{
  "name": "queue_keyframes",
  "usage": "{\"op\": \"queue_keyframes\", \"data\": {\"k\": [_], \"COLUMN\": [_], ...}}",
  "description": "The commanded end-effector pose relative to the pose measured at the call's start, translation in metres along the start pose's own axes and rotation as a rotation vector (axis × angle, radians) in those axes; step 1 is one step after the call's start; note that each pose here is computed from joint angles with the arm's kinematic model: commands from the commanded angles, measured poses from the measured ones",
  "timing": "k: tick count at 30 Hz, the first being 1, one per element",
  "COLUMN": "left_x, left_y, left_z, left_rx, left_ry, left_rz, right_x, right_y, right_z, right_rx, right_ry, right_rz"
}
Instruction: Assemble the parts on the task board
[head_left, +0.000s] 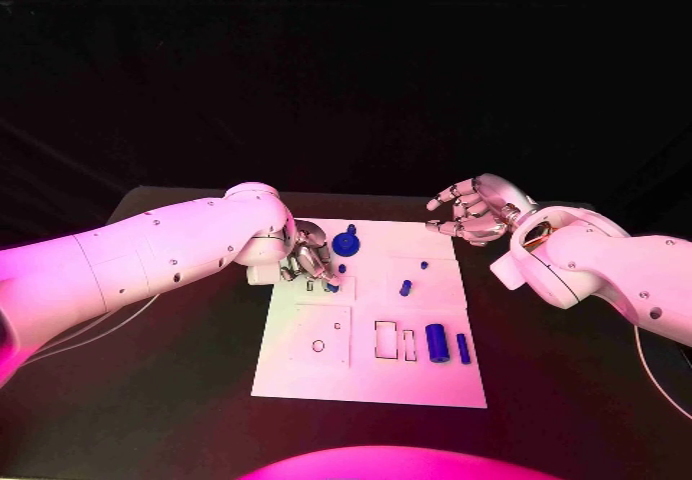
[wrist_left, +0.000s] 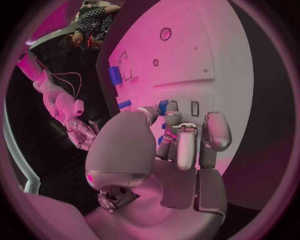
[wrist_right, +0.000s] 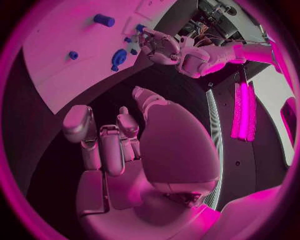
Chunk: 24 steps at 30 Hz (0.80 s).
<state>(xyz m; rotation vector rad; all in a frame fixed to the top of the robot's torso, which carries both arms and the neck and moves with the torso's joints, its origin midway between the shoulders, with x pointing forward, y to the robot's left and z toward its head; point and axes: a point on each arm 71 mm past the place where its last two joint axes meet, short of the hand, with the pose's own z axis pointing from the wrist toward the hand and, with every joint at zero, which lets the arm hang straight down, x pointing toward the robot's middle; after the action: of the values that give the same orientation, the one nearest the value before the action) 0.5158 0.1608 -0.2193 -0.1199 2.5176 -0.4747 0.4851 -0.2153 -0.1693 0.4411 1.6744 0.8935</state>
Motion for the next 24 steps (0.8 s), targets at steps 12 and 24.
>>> {"op": "queue_keyframes", "data": {"k": [12,24], "left_x": [-0.0004,-0.0028], "left_y": [-0.0016,-0.0001], "left_z": [-0.0021,-0.0119], "left_rx": [0.044,0.072], "left_ry": [-0.034,-0.151], "left_rz": [-0.095,-0.150], "right_x": [0.001,-0.001], "right_y": [0.000,-0.001], "right_z": [0.000,-0.001], "right_rx": [-0.012,-0.009], "right_ry": [0.002,-0.006], "right_rz": [-0.010,-0.011]}}
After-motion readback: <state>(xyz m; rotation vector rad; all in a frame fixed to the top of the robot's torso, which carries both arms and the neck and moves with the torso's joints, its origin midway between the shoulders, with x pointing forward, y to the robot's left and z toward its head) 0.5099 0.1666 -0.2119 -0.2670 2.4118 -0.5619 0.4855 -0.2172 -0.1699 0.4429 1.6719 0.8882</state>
